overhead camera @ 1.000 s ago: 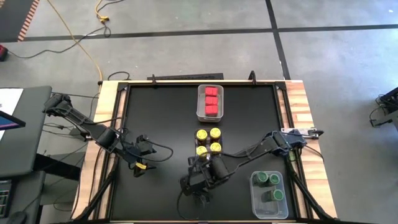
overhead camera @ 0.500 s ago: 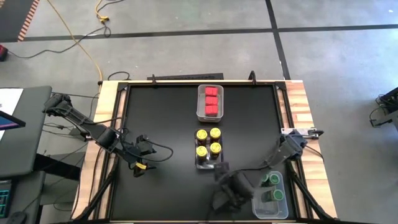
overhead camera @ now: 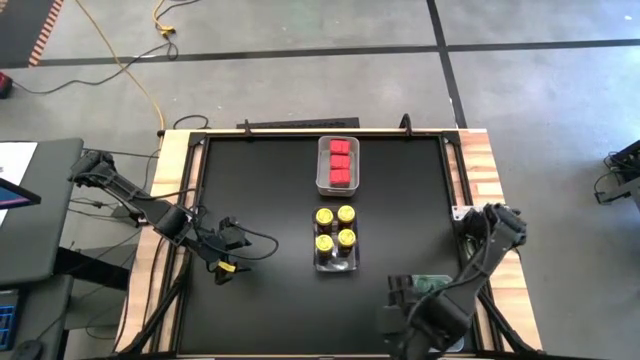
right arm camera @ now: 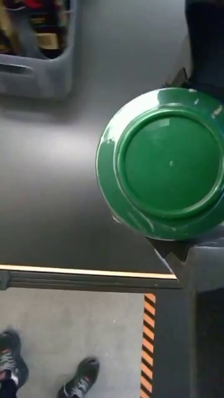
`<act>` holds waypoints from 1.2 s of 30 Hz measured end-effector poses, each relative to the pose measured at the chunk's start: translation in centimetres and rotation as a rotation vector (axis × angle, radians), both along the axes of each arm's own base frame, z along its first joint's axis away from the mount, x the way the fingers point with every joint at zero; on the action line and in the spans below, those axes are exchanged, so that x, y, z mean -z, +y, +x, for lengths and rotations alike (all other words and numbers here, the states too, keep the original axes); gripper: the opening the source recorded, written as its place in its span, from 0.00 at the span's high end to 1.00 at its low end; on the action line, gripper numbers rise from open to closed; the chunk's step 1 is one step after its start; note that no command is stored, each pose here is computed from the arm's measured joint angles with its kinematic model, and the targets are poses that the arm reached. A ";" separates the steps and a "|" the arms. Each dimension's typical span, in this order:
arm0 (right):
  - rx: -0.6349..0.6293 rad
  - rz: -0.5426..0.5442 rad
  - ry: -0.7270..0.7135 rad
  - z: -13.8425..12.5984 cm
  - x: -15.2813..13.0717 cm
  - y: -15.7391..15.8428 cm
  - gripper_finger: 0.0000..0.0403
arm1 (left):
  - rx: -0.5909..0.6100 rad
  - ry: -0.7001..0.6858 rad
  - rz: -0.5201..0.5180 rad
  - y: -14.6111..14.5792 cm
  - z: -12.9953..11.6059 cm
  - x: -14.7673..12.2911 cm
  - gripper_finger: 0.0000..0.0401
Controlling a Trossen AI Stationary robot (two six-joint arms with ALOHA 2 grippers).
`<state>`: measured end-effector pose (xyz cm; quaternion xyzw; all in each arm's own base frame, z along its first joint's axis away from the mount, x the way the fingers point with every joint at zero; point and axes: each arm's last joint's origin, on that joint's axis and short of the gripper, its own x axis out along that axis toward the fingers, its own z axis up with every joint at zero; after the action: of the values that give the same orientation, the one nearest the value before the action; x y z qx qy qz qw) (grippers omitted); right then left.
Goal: Sort spices by type
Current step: Put the green seasoning bottle into the transparent bin
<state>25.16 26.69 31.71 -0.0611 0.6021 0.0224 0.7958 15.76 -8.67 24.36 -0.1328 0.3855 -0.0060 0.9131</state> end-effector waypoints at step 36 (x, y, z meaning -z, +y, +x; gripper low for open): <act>0.214 0.062 -0.119 -12.9 0.9 -2.1 0.45 | 0.000 0.000 0.000 0.0 0.0 0.0 0.15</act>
<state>12.25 24.62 30.85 0.0271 0.5559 -0.0477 0.8295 15.76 -8.67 24.36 -0.1326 0.3855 -0.0061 0.9131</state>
